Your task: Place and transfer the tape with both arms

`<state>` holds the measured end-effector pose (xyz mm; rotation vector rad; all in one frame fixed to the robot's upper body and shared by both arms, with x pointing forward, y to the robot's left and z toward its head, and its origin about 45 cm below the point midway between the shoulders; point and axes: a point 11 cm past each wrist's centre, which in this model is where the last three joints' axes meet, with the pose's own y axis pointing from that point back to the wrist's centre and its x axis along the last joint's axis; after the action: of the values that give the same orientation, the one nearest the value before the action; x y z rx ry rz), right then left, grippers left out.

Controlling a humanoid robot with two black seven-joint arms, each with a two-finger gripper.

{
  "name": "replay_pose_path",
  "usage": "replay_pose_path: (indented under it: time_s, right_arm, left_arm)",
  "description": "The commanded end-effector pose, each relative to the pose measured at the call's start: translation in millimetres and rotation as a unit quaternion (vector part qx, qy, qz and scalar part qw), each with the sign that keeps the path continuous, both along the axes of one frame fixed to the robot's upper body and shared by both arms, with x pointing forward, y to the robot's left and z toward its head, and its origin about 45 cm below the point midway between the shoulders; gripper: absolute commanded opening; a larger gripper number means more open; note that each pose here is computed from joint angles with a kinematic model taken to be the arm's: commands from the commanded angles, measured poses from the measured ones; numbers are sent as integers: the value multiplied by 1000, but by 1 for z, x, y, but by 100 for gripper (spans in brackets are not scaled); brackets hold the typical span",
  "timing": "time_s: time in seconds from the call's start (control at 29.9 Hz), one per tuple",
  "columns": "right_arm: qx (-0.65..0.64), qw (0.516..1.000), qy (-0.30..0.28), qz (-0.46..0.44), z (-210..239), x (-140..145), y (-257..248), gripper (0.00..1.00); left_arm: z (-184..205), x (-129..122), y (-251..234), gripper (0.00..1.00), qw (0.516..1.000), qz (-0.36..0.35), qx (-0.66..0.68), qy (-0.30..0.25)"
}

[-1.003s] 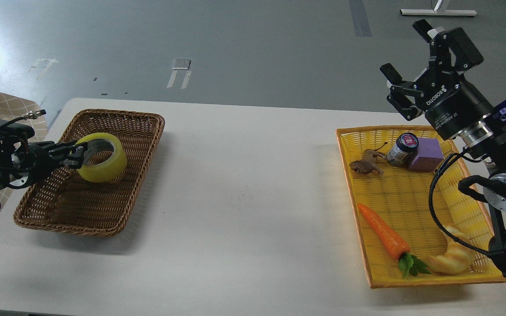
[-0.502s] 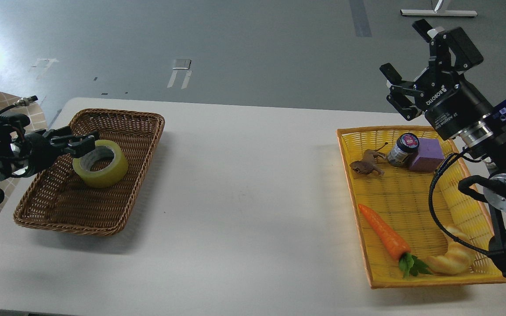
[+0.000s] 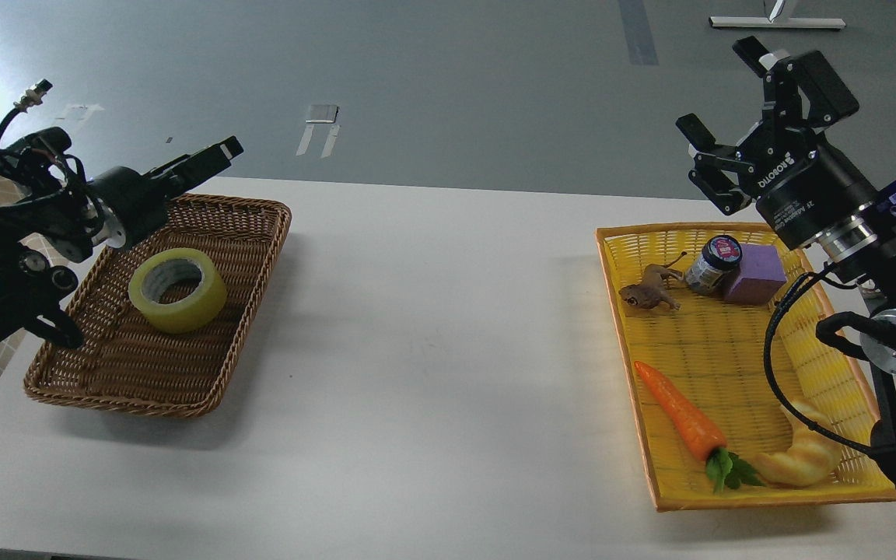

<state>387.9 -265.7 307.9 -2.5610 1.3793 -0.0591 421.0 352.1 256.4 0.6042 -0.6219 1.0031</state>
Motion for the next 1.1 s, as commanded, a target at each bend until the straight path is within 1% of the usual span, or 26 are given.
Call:
replay_pose_path:
  time_s: [0.0,0.07,0.13,0.17,0.3,0.47,0.54,0.57,0.64,0.74,0.9,0.97,1.04,1.07]
  right_arm:
    - [-1,1000,0,0,0,0,0,100]
    - [0,1000,0,0,0,0,0,100]
    - [0,1000,0,0,-1,-1,0,100]
    - [-1,1000,1,1,-1,-1,1,100]
    - [-2,1000,5,4,-5,-4,0,100]
    - [0,1000,-3,5,1,-3,1,100]
    - [2,1000,-15,8,10,-3,5,100]
    - [2,1000,-15,8,10,-3,5,100]
    - [5,1000,-26,14,17,-5,9,100]
    - [6,999,-40,20,28,-5,13,100]
    - [8,998,-50,22,36,-2,16,100]
    - [8,998,-52,24,37,-3,18,100]
    - [7,998,-54,24,38,-3,18,100]
    - [7,998,-54,24,39,-3,17,100]
  left_arm:
    - [19,6,-41,98,996,-27,-89,-1]
    - [36,7,-74,98,989,-73,-127,1]
    - [41,4,-96,98,983,-106,-152,13]
    - [47,5,-114,98,973,-123,-193,20]
    - [65,11,-153,98,939,-139,-314,29]
    - [93,15,-168,98,907,-152,-393,6]
    - [105,14,-169,98,885,-164,-436,1]
    - [105,14,-169,98,885,-164,-436,1]
    - [101,7,-164,98,854,-185,-486,22]
    - [103,4,-163,98,826,-197,-528,23]
    - [86,0,-167,98,813,-185,-550,39]
    - [86,0,-165,98,811,-183,-554,41]
    - [82,1,-163,98,812,-177,-555,52]
    - [80,1,-163,98,811,-174,-554,71]
